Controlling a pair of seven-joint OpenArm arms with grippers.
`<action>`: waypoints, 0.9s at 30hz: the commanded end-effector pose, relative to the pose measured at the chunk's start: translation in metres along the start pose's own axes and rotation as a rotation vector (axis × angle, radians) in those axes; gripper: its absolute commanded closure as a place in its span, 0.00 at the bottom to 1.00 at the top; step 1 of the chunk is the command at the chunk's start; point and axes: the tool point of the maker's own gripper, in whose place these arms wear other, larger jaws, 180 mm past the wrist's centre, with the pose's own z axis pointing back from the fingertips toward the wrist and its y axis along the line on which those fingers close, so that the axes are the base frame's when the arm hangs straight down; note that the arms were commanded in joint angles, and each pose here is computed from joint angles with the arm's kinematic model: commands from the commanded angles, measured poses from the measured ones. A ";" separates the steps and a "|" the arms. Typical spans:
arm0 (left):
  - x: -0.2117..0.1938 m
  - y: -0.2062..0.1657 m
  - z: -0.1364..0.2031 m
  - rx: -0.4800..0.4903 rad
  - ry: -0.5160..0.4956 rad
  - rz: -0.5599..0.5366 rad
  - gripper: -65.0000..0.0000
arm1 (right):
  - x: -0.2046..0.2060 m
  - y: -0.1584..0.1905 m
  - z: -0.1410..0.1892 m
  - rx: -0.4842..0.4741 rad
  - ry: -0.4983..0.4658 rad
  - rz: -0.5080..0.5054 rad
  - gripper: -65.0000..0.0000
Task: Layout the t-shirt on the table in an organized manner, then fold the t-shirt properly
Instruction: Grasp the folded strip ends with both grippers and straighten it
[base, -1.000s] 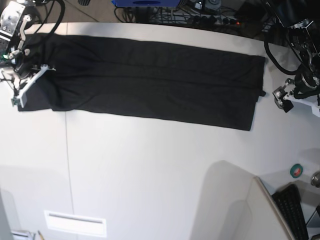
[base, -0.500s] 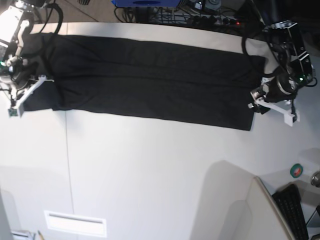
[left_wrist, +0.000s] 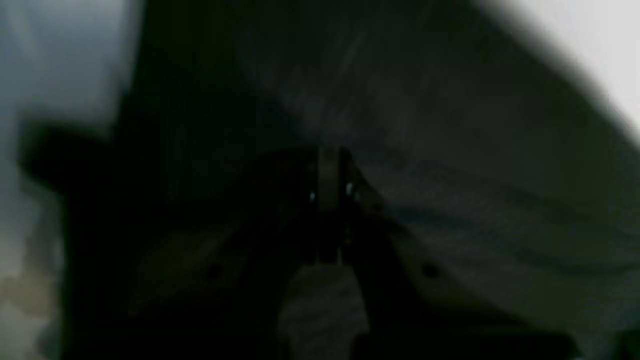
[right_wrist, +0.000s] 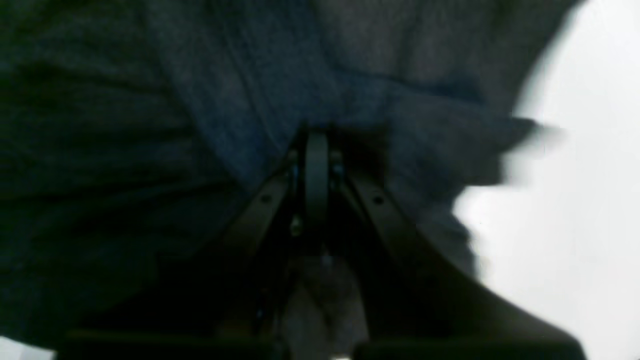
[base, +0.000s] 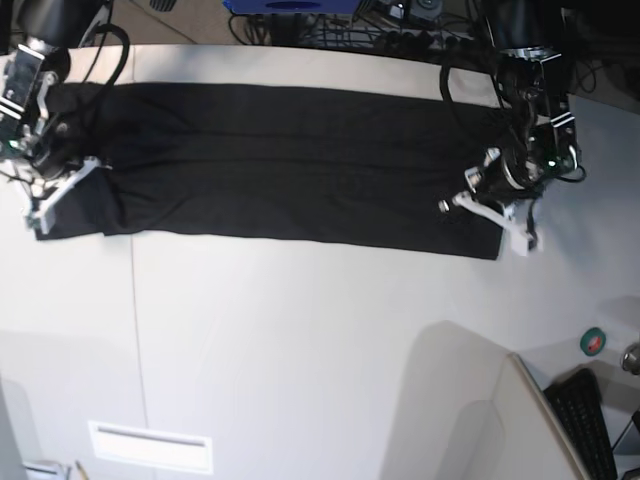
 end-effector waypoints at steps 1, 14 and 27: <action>0.030 0.016 0.018 0.042 -0.099 -0.014 1.00 | 0.024 -0.015 0.016 -0.045 -0.078 0.024 1.00; 0.009 0.106 0.054 0.139 -0.025 0.080 0.08 | 0.035 -0.015 0.038 -0.072 -0.140 0.065 1.00; -0.020 0.074 -0.006 -0.056 0.072 0.060 0.08 | 0.029 -0.014 0.033 -0.065 -0.121 0.058 1.00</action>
